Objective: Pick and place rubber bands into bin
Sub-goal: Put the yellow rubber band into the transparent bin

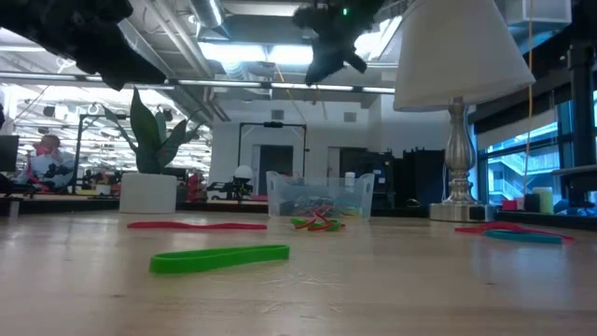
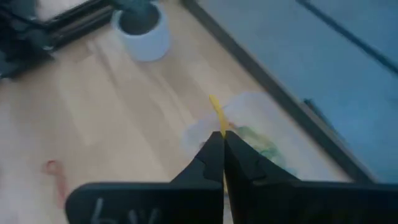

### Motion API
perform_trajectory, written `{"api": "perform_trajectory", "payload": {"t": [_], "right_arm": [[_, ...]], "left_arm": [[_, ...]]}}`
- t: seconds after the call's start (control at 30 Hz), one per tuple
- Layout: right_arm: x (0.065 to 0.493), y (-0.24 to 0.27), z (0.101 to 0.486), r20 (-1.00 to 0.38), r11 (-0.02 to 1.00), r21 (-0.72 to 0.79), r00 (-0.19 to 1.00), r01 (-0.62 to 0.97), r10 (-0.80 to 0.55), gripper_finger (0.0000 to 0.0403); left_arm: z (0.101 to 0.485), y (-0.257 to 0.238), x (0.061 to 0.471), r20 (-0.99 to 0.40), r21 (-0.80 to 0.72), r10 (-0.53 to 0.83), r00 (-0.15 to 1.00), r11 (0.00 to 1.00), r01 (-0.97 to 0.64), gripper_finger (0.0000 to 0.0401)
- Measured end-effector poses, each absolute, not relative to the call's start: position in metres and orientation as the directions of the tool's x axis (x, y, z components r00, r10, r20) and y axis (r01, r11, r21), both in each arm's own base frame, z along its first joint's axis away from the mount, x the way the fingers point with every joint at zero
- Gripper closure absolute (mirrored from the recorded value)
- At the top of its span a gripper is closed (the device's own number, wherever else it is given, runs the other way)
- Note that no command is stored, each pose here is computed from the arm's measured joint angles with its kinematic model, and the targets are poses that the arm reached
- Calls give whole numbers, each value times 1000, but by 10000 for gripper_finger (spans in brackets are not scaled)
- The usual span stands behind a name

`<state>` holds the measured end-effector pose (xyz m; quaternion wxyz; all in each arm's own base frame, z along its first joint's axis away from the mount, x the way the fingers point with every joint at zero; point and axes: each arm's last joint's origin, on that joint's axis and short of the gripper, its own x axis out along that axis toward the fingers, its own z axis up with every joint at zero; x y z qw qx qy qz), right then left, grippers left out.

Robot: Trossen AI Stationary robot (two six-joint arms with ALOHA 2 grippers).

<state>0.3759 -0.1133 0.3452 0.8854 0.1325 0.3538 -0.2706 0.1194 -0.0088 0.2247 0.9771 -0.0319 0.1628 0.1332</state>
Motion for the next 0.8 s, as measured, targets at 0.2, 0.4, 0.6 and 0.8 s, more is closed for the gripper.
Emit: {"api": "perform_trajectory", "payload": {"t": [0.2,0.4,0.6,0.8], "right_arm": [[378,-153,315,-771,829,17,536,559,-345,403],[394,-173,261,-860,843,-24,419,537,-292,403],[404,-179,218,-915,861,-56,320,505,-247,397],[410,-181,194,-937,869,-36,286,494,-202,365]], "left_arm": [[225,-6,118,-309,18,360,880,928,-373,398],[225,-4,118,-299,10,409,862,905,-425,398],[226,-3,117,-291,-2,449,845,883,-470,398],[226,-2,117,-280,13,494,823,859,-512,398]]}}
